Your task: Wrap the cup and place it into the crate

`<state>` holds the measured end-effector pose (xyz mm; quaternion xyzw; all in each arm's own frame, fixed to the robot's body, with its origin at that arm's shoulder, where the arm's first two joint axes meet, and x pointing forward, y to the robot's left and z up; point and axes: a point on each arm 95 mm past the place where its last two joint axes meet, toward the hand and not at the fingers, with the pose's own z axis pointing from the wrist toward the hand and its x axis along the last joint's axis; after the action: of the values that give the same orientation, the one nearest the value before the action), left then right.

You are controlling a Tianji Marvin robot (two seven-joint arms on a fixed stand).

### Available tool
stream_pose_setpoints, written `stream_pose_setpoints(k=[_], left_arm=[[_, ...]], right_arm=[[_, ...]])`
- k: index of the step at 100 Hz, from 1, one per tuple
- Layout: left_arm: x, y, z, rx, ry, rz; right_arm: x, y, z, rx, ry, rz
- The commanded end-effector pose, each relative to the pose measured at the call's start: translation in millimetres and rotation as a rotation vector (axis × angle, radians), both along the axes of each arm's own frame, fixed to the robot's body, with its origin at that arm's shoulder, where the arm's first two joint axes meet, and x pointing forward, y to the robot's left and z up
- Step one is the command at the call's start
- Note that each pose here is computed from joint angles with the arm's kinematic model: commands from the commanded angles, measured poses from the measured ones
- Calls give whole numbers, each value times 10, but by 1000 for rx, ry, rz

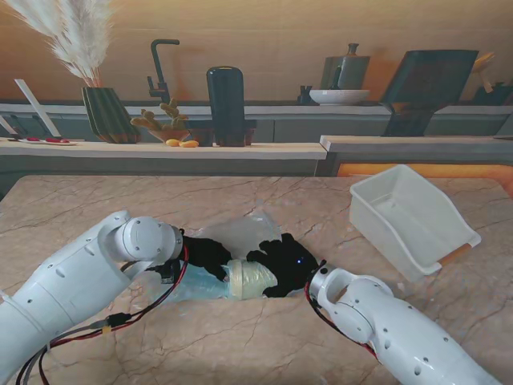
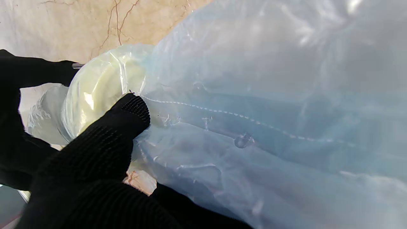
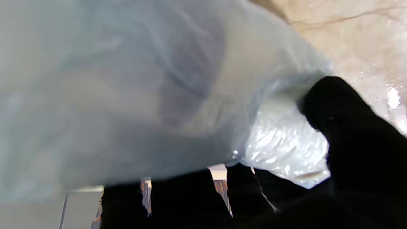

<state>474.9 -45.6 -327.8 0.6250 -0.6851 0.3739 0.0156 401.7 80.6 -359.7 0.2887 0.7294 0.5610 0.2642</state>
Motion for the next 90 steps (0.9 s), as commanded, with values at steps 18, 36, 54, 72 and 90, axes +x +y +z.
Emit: stream_pose_setpoints(k=[18, 36, 54, 72, 90], left_arm=[[-176, 76, -177, -44, -68, 47], [-306, 108, -29, -102, -332, 65], [-546, 29, 88, -145, -615, -6], [-786, -62, 83, -85, -698, -150], [-899, -166, -74, 34, -721, -251]], right_arm=[[218, 82, -223, -62, 93, -2], [369, 95, -228, -61, 230, -26], [519, 86, -206, -85, 426, -67], [640, 76, -231, -95, 629, -145], [716, 74, -300, -69, 814, -221]])
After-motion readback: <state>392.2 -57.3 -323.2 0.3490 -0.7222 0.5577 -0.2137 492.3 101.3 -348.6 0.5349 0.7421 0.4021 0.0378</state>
